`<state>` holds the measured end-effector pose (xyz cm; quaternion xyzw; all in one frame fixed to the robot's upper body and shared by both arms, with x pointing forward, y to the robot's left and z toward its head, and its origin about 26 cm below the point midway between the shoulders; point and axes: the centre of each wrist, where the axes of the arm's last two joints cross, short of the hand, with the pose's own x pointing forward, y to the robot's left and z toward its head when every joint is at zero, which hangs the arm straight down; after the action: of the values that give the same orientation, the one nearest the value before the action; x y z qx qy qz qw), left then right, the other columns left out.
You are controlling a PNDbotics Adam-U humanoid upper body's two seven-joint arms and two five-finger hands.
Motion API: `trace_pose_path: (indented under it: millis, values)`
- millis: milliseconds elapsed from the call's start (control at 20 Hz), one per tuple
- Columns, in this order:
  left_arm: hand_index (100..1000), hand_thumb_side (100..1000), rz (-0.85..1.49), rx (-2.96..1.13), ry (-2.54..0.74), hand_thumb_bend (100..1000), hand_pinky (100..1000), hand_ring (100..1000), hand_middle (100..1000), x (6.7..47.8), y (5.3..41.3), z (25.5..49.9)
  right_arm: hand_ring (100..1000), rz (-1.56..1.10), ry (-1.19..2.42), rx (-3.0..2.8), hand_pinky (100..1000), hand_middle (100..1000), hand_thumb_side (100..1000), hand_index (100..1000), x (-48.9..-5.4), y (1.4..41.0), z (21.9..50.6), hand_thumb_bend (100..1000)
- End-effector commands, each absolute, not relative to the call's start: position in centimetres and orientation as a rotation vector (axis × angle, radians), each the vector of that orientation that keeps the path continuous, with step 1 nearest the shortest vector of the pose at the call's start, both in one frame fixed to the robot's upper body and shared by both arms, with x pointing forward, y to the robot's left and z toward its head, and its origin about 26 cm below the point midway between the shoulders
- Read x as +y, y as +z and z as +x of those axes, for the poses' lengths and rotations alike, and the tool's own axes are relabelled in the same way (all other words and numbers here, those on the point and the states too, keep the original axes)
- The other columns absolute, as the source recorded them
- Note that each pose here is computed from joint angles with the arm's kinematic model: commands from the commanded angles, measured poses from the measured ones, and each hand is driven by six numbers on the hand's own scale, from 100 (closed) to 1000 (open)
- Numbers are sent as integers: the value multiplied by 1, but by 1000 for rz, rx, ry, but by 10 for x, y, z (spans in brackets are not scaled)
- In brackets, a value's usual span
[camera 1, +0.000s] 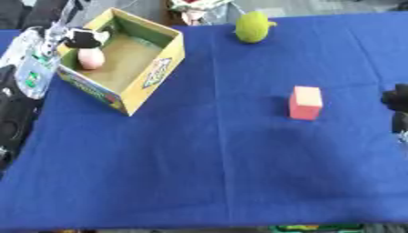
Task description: Pick up objects on the table and place them in the box.
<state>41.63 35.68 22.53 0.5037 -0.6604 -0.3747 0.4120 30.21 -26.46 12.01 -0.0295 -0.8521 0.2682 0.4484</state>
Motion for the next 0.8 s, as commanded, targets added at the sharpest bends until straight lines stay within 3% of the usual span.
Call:
trace_pose_path:
  millis: [50,500,800]
  values:
    - [801,223,1253,-1816,-1054,449,598,655,681,336,259,408,820,-76,682,-2129,878,766,440,868,-266,127,302,100]
    - [788,225,994,-2091,-1237,439,573,653,671,280,263,377,831,-154,871,-2214,881,781,395,884,-271,166,321,100]
    - [784,311,702,-2230,-1109,415,554,666,669,258,248,342,838,-217,1081,-2246,881,793,350,899,-274,200,345,100]
